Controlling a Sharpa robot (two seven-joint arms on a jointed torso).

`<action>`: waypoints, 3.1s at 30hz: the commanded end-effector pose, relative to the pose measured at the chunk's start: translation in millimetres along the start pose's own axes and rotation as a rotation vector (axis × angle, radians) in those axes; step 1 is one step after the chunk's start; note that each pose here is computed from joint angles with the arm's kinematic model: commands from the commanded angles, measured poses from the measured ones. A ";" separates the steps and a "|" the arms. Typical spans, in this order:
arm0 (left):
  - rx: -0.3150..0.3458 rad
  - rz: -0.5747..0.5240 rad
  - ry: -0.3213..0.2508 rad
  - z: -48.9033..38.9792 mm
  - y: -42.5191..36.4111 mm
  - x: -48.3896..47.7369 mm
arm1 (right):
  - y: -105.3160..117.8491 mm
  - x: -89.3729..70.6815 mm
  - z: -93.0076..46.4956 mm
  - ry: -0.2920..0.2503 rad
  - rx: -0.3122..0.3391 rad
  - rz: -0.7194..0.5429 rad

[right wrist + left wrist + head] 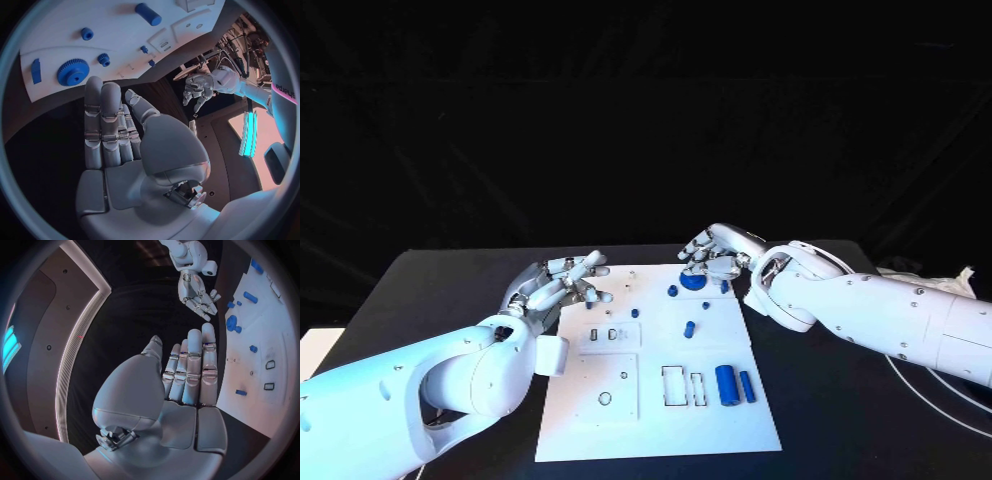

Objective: Assemble the parts on the task board

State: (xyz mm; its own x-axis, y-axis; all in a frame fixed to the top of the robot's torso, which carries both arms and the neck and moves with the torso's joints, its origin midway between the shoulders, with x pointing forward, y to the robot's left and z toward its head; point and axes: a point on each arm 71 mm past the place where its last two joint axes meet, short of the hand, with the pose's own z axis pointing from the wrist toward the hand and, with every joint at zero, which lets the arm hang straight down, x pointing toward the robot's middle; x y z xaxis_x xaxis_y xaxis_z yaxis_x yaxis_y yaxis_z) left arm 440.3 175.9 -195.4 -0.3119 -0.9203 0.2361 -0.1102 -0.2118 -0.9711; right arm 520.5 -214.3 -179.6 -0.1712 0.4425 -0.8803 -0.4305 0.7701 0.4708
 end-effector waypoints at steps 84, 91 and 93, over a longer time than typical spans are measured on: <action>-0.044 -0.060 0.057 -7.2 -0.8 7.1 | 30.2 29.4 28.2 0.215 0.062 -0.456; -0.047 -0.058 0.054 -6.8 -0.4 6.5 | 29.4 30.1 28.4 0.220 0.063 -0.447; -0.047 -0.057 0.053 -6.6 -0.3 6.4 | 29.1 30.3 28.4 0.222 0.064 -0.445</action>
State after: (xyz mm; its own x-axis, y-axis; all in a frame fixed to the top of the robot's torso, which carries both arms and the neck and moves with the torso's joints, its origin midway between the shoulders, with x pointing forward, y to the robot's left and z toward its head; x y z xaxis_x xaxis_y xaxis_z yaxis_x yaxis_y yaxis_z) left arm 432.2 173.9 -194.5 -0.3436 -0.8945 0.2860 -0.1720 -0.2394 -0.9556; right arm 528.3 -166.3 -189.4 -0.1588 -0.0301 -0.9869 -0.4450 0.8944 0.0443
